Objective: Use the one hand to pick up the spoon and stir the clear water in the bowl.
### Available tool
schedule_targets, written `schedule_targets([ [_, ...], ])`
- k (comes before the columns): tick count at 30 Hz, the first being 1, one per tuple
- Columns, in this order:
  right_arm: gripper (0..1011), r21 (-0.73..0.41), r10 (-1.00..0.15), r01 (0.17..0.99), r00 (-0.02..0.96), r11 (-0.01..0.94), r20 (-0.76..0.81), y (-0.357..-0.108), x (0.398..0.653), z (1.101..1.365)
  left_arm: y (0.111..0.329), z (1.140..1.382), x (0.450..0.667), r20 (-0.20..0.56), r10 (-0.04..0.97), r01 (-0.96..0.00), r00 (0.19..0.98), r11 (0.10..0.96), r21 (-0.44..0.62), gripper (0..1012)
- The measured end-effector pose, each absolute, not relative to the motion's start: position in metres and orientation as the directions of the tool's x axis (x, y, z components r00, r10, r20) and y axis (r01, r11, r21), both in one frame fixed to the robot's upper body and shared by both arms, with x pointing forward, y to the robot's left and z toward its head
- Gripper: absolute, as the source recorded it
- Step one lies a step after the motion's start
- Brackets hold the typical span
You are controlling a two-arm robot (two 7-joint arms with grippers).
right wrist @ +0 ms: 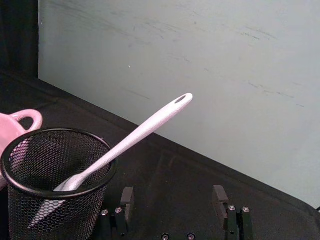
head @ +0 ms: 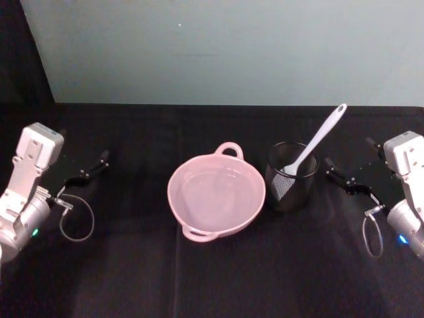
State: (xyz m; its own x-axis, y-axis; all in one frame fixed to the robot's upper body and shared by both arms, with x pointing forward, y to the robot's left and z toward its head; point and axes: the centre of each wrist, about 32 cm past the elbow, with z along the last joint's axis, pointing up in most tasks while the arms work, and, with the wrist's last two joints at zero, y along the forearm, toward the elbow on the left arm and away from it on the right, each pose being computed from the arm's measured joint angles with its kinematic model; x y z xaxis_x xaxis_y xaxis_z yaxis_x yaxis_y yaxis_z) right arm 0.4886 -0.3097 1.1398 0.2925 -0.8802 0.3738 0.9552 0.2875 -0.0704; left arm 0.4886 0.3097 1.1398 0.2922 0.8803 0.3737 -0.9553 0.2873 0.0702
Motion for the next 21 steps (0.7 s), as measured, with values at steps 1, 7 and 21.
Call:
schedule_targets([
  [1,1003,-0.070,-0.880,0.955,0.292,0.287,0.374,-0.3097,0.4886,1.1398,0.3097,1.1398,0.4886,0.374,0.880,-0.955,0.292,0.287,0.070,1011],
  [7,1003,-0.070,-0.880,0.955,0.292,0.287,0.374,-0.3097,0.4886,1.1398,0.3097,1.1398,0.4886,0.374,0.880,-0.955,0.292,0.287,0.070,1011],
  [21,1002,-0.070,-0.880,0.955,0.292,0.287,0.374,-0.3097,0.4886,1.1398,0.3097,1.1398,0.4886,0.374,0.880,-0.955,0.292,0.287,0.070,1011],
])
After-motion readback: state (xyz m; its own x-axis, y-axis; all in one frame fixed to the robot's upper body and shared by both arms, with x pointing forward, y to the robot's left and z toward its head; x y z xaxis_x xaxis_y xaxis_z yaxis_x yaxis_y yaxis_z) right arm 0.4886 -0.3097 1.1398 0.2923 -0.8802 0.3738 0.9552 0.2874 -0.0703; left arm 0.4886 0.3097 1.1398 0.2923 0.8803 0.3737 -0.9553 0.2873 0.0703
